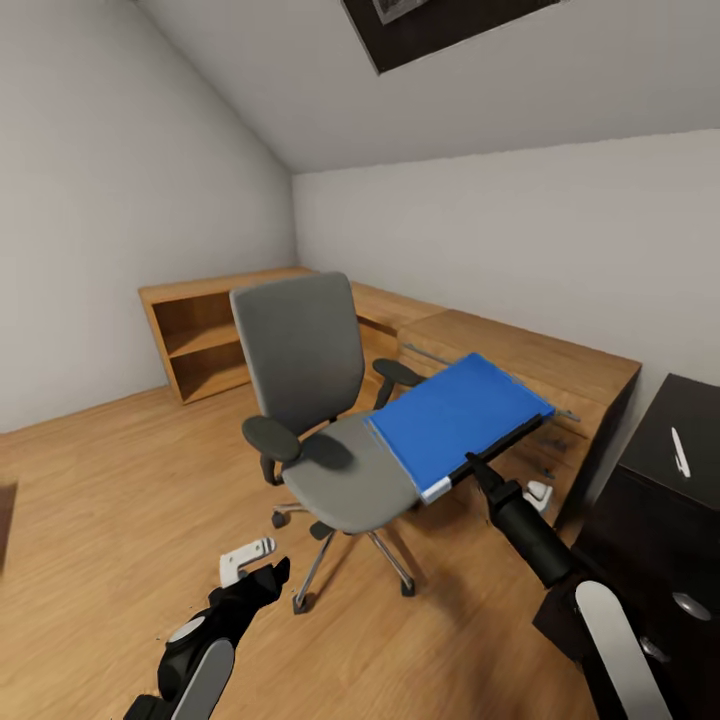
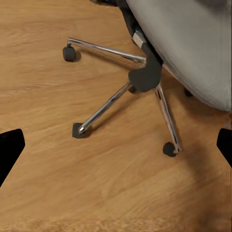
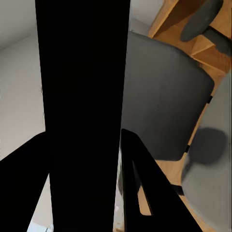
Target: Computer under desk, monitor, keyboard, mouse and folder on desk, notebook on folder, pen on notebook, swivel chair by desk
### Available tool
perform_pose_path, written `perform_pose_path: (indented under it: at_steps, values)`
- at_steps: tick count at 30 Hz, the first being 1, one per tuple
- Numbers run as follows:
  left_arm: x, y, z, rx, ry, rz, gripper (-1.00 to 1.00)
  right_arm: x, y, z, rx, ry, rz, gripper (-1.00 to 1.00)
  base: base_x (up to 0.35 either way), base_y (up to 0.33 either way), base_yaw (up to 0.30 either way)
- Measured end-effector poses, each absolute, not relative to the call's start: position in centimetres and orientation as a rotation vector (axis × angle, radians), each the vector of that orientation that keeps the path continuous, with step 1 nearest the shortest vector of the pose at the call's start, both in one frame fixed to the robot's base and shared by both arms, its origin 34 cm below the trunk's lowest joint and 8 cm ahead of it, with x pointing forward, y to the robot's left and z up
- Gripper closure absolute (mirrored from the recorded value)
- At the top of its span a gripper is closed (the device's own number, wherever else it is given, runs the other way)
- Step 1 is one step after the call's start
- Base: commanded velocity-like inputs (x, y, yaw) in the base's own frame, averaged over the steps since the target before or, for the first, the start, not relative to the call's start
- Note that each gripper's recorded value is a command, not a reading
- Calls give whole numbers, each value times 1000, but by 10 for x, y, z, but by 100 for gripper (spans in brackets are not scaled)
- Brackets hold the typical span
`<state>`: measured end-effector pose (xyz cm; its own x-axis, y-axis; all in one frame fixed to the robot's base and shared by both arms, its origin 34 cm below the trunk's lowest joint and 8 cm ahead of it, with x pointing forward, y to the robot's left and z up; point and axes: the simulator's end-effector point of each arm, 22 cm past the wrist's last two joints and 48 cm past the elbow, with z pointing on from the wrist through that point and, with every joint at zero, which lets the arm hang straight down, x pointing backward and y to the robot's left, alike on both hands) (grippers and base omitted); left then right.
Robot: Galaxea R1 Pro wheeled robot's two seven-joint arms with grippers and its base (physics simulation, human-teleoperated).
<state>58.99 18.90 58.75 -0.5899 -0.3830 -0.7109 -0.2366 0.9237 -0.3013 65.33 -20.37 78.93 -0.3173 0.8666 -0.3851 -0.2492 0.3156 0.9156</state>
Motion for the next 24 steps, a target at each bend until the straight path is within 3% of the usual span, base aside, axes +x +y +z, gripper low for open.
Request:
perform_pose_path:
  at_steps: [16,24]
  values:
    - [549,98,547,-274,2441,-191,-100,666,-288,804,766,1466,1071,100,0,0,-253]
    - [525,109,519,-185,2534,-58,-100,667,-326,823,751,1471,995,100,0,0,-267]
